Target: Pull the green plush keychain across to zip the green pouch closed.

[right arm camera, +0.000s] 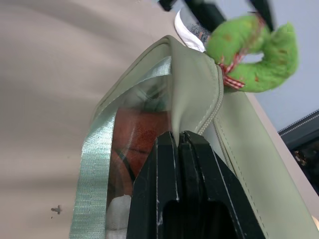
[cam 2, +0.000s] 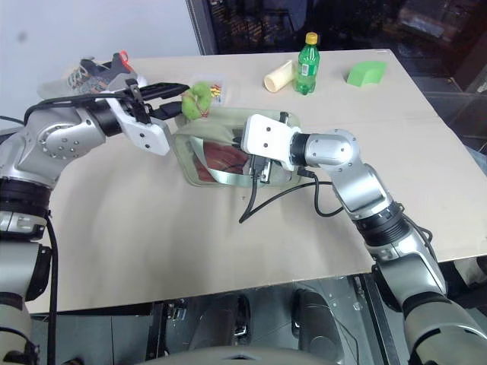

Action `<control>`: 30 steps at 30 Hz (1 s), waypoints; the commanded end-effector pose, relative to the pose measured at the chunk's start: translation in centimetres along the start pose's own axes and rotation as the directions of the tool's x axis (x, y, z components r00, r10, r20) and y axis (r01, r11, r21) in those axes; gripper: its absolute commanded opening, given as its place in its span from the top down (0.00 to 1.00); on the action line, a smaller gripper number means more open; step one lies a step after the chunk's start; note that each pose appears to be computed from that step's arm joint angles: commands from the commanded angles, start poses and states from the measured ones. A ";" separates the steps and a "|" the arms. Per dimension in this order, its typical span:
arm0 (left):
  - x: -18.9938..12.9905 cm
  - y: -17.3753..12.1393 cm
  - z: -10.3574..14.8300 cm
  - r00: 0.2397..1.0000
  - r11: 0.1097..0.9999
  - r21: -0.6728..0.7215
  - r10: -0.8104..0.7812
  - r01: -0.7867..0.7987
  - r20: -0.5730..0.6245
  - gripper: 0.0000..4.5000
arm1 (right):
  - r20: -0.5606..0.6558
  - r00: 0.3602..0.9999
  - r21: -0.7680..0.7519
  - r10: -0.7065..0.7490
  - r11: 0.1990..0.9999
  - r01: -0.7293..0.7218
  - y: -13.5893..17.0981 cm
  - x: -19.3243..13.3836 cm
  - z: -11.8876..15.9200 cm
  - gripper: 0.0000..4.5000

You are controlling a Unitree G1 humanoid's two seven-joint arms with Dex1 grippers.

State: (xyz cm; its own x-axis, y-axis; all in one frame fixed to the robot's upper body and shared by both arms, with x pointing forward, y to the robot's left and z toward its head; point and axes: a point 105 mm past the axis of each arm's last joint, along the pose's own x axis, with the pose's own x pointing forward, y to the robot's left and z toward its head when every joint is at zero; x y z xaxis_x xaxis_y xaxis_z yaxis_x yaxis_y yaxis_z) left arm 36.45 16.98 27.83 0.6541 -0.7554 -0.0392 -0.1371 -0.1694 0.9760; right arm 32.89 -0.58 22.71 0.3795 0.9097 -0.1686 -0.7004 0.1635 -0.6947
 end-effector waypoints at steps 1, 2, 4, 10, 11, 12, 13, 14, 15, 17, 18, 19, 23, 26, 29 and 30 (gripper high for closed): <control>-0.3 2.5 0.6 0.996 0.997 0.049 0.064 -0.067 0.068 0.37 | 0.018 1.000 -0.022 -0.013 1.000 0.013 -0.3 0.0 0.7 1.00; -0.4 2.6 0.4 0.995 0.997 0.019 0.077 -0.078 0.062 0.37 | 0.018 1.000 -0.020 -0.018 1.000 0.018 -0.3 0.0 0.7 1.00; -1.0 2.5 -0.1 0.995 0.995 -0.043 0.091 -0.089 0.043 0.37 | 0.019 0.999 -0.019 -0.026 0.999 0.027 -0.3 -0.1 0.8 1.00; -3.4 2.7 -2.6 0.977 0.862 -0.459 0.197 -0.214 -0.085 0.35 | 0.053 0.998 0.042 -0.028 0.999 0.026 -0.6 -0.6 1.4 0.86; -4.0 2.6 -3.0 0.967 0.791 -0.557 0.225 -0.253 -0.120 0.35 | 0.065 0.997 0.058 -0.031 0.998 0.028 -0.7 -0.8 1.7 0.78; -4.5 2.3 -3.1 0.962 0.711 -0.651 0.237 -0.266 -0.134 0.35 | 0.072 0.997 0.068 -0.034 0.997 0.029 -0.8 -1.0 1.9 0.68; -4.8 2.1 -3.0 0.961 0.657 -0.706 0.240 -0.265 -0.138 0.35 | 0.074 0.997 0.072 -0.035 0.997 0.030 -0.8 -1.2 2.0 0.59; -5.1 1.8 -2.7 0.961 0.597 -0.760 0.241 -0.257 -0.136 0.35 | 0.080 0.996 0.080 -0.036 0.996 0.029 -0.8 -1.5 2.2 0.50; -5.7 1.0 -2.6 0.958 0.538 -0.800 0.235 -0.267 -0.163 0.35 | 0.099 0.994 0.102 -0.039 0.994 0.028 -0.7 -1.9 2.6 0.41; -6.7 -0.5 -2.1 0.954 0.410 -0.868 0.223 -0.280 -0.202 0.35 | 0.125 0.991 0.141 -0.049 0.990 0.031 -0.6 -2.8 3.2 0.21; -7.1 -1.0 -1.7 0.949 0.347 -0.892 0.224 -0.289 -0.220 0.35 | 0.130 0.990 0.149 -0.049 0.988 0.030 -0.5 -3.3 3.3 0.08; -7.4 -1.9 -1.0 0.952 0.249 -0.930 0.212 -0.270 -0.219 0.35 | 0.134 0.990 0.160 -0.051 0.987 0.029 -0.3 -3.8 3.5 0.01; -8.6 -4.6 2.6 0.972 0.025 -0.983 0.160 -0.179 -0.173 0.13 | 0.154 0.986 0.219 -0.061 0.975 0.026 0.7 -6.5 4.3 0.00; -9.9 -6.5 4.0 0.969 -0.033 -0.975 0.108 -0.219 -0.221 0.01 | 0.116 0.993 0.252 -0.026 0.968 -0.005 3.0 -9.5 4.1 0.00; -10.7 -7.5 4.8 0.970 -0.063 -0.971 0.059 -0.230 -0.234 0.01 | 0.060 0.998 0.308 -0.015 0.951 -0.004 4.6 -11.6 3.6 0.00; -10.9 -8.1 4.6 0.968 -0.061 -0.967 0.031 -0.246 -0.248 0.01 | 0.035 0.999 0.323 -0.014 0.946 0.002 5.1 -12.1 3.4 0.00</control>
State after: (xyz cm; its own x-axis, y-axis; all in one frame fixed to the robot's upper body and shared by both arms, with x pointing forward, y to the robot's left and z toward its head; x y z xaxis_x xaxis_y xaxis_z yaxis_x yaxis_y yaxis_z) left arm 27.36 23.64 17.96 0.8118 -0.5837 0.0162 0.5788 0.8080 0.1099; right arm 24.01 -9.29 22.70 0.3726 0.9159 -0.1494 -0.8696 0.2883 -0.4008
